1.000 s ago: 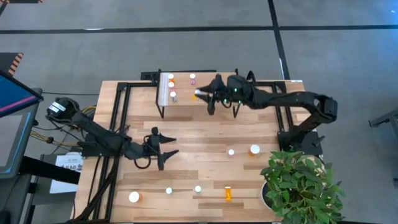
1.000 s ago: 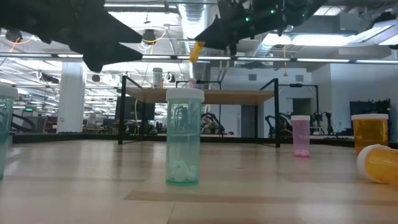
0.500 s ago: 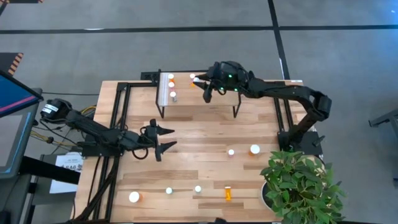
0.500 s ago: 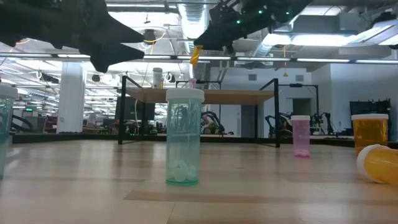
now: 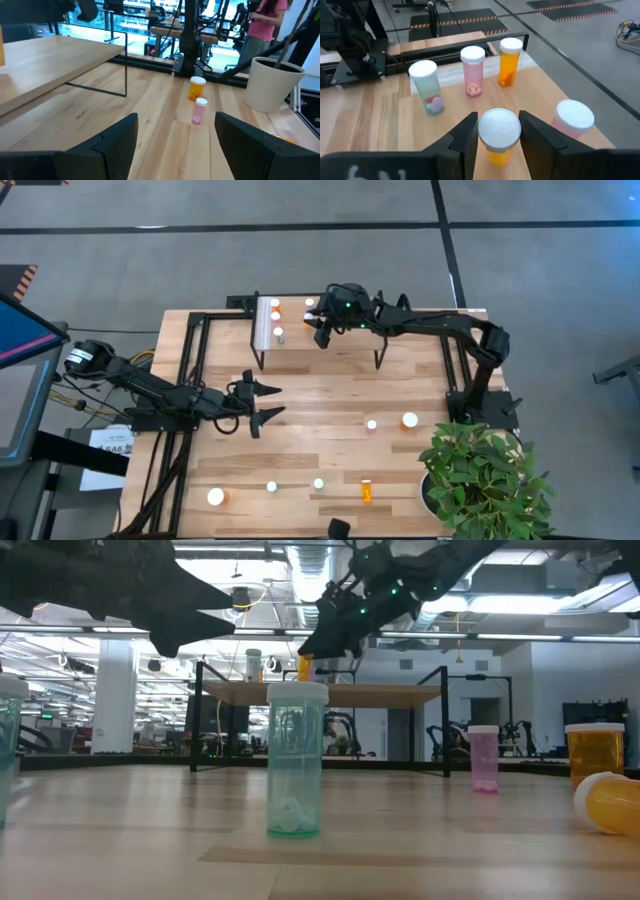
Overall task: Pick and place medicine bottles onto shelf by color
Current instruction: Put the top small orange pill bottle on the shelf
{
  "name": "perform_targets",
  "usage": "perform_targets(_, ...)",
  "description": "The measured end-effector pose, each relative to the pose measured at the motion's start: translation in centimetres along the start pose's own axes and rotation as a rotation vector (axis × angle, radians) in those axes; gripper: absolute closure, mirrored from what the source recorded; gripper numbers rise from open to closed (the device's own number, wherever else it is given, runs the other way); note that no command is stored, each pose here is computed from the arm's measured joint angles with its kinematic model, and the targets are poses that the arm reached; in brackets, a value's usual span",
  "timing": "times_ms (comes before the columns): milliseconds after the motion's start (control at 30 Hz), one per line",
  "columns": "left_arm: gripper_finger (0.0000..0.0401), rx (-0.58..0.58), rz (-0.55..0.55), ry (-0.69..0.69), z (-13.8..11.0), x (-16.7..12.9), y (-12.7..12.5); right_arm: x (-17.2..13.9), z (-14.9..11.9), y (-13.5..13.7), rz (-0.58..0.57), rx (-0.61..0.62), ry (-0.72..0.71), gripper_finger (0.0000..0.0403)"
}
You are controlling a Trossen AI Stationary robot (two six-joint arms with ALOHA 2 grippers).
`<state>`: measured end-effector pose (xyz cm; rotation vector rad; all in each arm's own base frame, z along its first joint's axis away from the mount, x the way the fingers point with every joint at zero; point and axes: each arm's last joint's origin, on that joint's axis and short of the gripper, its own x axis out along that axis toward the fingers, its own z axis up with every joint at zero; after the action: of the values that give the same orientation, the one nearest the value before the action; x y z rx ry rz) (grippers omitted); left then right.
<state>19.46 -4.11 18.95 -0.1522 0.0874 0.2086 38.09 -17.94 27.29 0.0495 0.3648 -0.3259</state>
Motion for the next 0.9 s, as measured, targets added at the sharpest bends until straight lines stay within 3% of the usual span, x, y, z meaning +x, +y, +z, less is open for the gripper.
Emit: perform_targets(900, 0.0150, -0.016, 0.002, 0.016, -0.16, 0.00, 0.03, 0.06, -0.47, -0.02, 0.000, -0.022, 0.043, 0.0240)
